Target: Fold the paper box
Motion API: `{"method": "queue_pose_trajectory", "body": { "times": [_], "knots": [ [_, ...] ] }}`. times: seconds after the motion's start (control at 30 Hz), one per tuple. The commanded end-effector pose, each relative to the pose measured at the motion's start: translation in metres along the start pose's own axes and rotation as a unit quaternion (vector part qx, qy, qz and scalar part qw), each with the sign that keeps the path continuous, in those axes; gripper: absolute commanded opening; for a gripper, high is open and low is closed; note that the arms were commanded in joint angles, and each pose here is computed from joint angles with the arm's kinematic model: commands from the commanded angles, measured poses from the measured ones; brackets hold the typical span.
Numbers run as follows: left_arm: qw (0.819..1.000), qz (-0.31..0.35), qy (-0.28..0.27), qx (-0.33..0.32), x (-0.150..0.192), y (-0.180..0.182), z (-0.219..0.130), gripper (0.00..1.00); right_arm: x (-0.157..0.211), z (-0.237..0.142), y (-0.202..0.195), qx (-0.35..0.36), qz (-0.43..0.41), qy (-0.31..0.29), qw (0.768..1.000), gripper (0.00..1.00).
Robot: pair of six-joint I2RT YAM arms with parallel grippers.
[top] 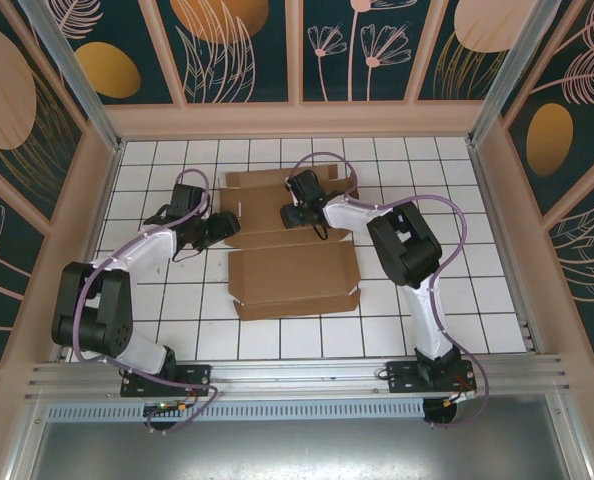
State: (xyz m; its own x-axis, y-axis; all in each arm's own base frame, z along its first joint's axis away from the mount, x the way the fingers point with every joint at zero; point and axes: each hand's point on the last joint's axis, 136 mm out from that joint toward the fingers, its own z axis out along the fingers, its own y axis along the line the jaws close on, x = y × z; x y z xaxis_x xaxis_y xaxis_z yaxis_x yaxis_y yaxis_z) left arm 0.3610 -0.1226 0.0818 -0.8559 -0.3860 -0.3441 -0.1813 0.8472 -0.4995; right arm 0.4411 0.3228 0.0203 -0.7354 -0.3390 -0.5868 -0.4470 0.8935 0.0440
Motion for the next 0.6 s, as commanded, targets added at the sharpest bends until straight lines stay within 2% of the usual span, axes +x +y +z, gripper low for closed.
{"method": "queue_pose_trajectory", "body": {
  "times": [0.0, 0.23, 0.43, 0.53, 0.57],
  "knots": [
    [1.0, -0.007, 0.009, -0.009, 0.0, 0.004, 0.009, 0.71, 0.133, 0.016, -0.003, -0.003, -0.006, 0.212, 0.977, 0.63],
    [0.999, 0.0, 0.037, -0.011, 0.018, 0.0, 0.028, 0.7, 0.133, 0.016, -0.003, -0.004, -0.008, 0.212, 0.977, 0.63],
    [0.998, 0.013, 0.022, -0.052, 0.006, 0.008, 0.041, 0.7, 0.132, 0.016, -0.001, -0.008, -0.007, 0.211, 0.978, 0.63],
    [0.998, 0.012, 0.034, -0.047, 0.012, 0.006, 0.051, 0.7, 0.133, 0.016, -0.001, -0.008, -0.007, 0.211, 0.977, 0.63],
    [0.999, 0.017, 0.027, -0.032, 0.005, -0.007, 0.051, 0.7, 0.133, 0.017, -0.001, -0.008, -0.007, 0.211, 0.977, 0.63]
  ]
}}
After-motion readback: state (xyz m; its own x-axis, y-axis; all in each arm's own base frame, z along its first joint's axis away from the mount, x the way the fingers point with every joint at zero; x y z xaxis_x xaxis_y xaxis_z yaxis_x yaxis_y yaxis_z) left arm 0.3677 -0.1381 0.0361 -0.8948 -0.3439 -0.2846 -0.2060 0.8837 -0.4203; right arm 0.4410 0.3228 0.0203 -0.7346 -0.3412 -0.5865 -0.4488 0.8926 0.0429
